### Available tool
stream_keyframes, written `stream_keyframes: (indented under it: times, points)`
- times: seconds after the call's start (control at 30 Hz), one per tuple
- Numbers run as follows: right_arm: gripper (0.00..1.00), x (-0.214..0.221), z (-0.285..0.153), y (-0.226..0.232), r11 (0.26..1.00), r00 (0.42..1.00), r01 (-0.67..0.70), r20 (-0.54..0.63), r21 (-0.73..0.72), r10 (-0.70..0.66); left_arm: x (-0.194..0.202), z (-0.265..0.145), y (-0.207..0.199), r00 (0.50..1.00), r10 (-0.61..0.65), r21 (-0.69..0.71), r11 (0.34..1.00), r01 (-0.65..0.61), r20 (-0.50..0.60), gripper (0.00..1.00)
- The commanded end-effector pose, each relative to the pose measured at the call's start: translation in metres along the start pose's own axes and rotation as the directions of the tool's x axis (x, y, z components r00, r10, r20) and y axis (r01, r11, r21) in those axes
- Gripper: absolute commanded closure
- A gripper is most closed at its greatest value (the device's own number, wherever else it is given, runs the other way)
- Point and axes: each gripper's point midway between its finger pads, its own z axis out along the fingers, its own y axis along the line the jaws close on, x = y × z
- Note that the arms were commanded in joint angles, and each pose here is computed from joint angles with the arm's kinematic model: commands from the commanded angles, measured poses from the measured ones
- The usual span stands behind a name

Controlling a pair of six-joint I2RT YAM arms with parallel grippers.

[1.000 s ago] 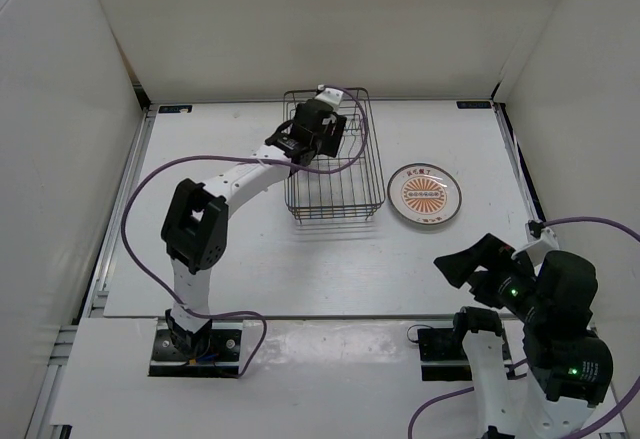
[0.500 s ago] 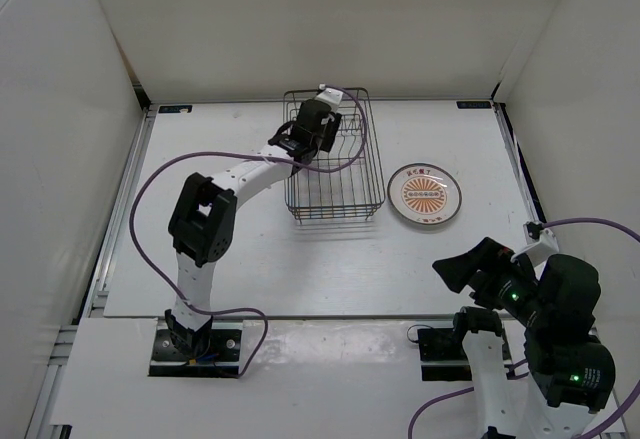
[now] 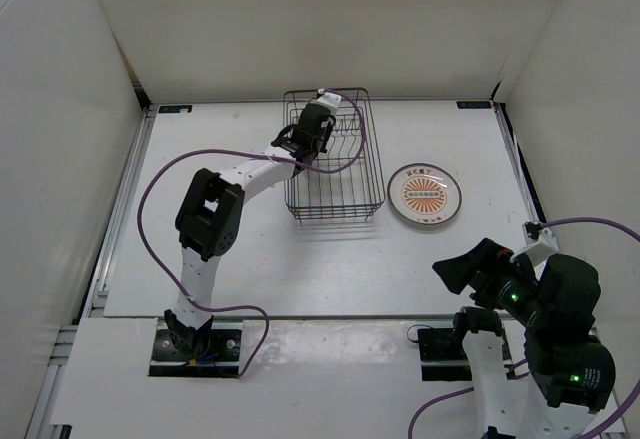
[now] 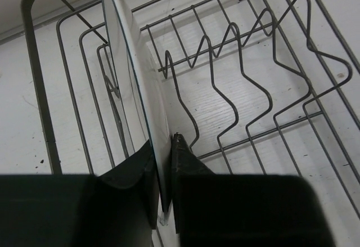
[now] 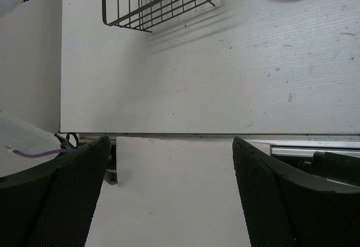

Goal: Unload the plates from the dish rack

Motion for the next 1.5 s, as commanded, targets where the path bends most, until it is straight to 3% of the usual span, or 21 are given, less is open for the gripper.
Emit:
stream_keyframes:
  times: [0.0, 0.17, 0.43, 0.67, 0.77, 0.83, 0.87, 0.9, 0.97, 1.0, 1.07, 1.1, 1.13, 1.23, 1.37, 1.47]
  points:
    - [0.10, 0.049, -0.017, -0.014, 0.994, 0.979, -0.071, -0.187, 0.085, 0.086, -0.027, -0.008, 0.001, 0.997, -0.019, 0.014, 1.000, 0.018, 0.072, 0.83]
    - [0.10, 0.050, -0.016, -0.016, 0.994, 0.981, -0.065, -0.180, 0.086, 0.079, -0.054, -0.032, 0.007, 0.987, -0.059, 0.032, 0.998, 0.055, 0.147, 1.00]
    - [0.10, 0.056, -0.010, -0.023, 0.993, 0.979, -0.071, -0.183, 0.097, 0.088, -0.127, -0.089, 0.002, 0.932, -0.080, 0.097, 0.994, 0.049, 0.353, 1.00]
    - [0.10, 0.048, -0.009, -0.022, 0.994, 0.985, -0.055, -0.160, 0.092, 0.069, -0.163, -0.148, 0.006, 0.874, -0.163, 0.170, 0.981, 0.094, 0.457, 1.00]
    - [0.10, 0.048, -0.009, -0.025, 0.993, 0.984, -0.053, -0.163, 0.109, 0.070, -0.175, -0.176, 0.012, 0.879, -0.090, 0.113, 0.993, 0.041, 0.467, 1.00]
    - [0.10, 0.049, -0.009, -0.026, 0.993, 0.985, -0.050, -0.161, 0.107, 0.067, -0.175, -0.191, 0.022, 0.891, 0.040, 0.017, 0.998, -0.054, 0.452, 1.00]
    - [0.10, 0.050, -0.008, -0.026, 0.993, 0.984, -0.051, -0.167, 0.103, 0.068, -0.173, -0.210, 0.057, 0.899, 0.069, -0.128, 0.992, -0.015, 0.431, 1.00]
    - [0.10, 0.051, -0.008, -0.026, 0.993, 0.983, -0.055, -0.169, 0.104, 0.072, -0.170, -0.218, 0.070, 0.902, 0.055, -0.177, 0.984, 0.024, 0.428, 1.00]
    - [0.10, 0.052, -0.007, -0.025, 0.993, 0.982, -0.058, -0.175, 0.098, 0.075, -0.114, -0.207, 0.112, 0.948, 0.027, -0.323, 0.943, 0.081, 0.319, 1.00]
    - [0.10, 0.052, -0.006, -0.025, 0.994, 0.981, -0.060, -0.176, 0.094, 0.076, -0.119, -0.234, 0.134, 0.925, -0.052, -0.326, 0.927, 0.185, 0.376, 1.00]
    - [0.10, 0.051, -0.005, -0.024, 0.994, 0.981, -0.059, -0.179, 0.087, 0.073, -0.052, -0.224, 0.171, 0.953, -0.132, -0.402, 0.884, 0.237, 0.271, 1.00]
    - [0.10, 0.050, -0.004, -0.024, 0.995, 0.981, -0.060, -0.179, 0.085, 0.075, -0.040, -0.226, 0.176, 0.932, -0.223, -0.393, 0.860, 0.326, 0.286, 1.00]
    - [0.10, 0.050, -0.004, -0.023, 0.995, 0.982, -0.058, -0.175, 0.079, 0.072, 0.002, -0.218, 0.197, 0.947, -0.240, -0.460, 0.830, 0.314, 0.214, 1.00]
    - [0.10, 0.051, -0.004, -0.018, 0.997, 0.980, -0.060, -0.186, 0.047, 0.068, 0.048, -0.216, 0.220, 0.928, -0.338, -0.536, 0.760, 0.368, 0.157, 1.00]
    - [0.10, 0.044, -0.007, -0.005, 0.999, 0.981, -0.051, -0.186, -0.003, 0.049, 0.099, -0.202, 0.230, 0.910, -0.404, -0.591, 0.714, 0.376, 0.092, 0.99]
    - [0.10, 0.040, -0.011, -0.002, 1.000, 0.983, -0.030, -0.181, -0.009, 0.028, 0.128, -0.188, 0.229, 0.901, -0.433, -0.603, 0.715, 0.353, 0.013, 0.97]
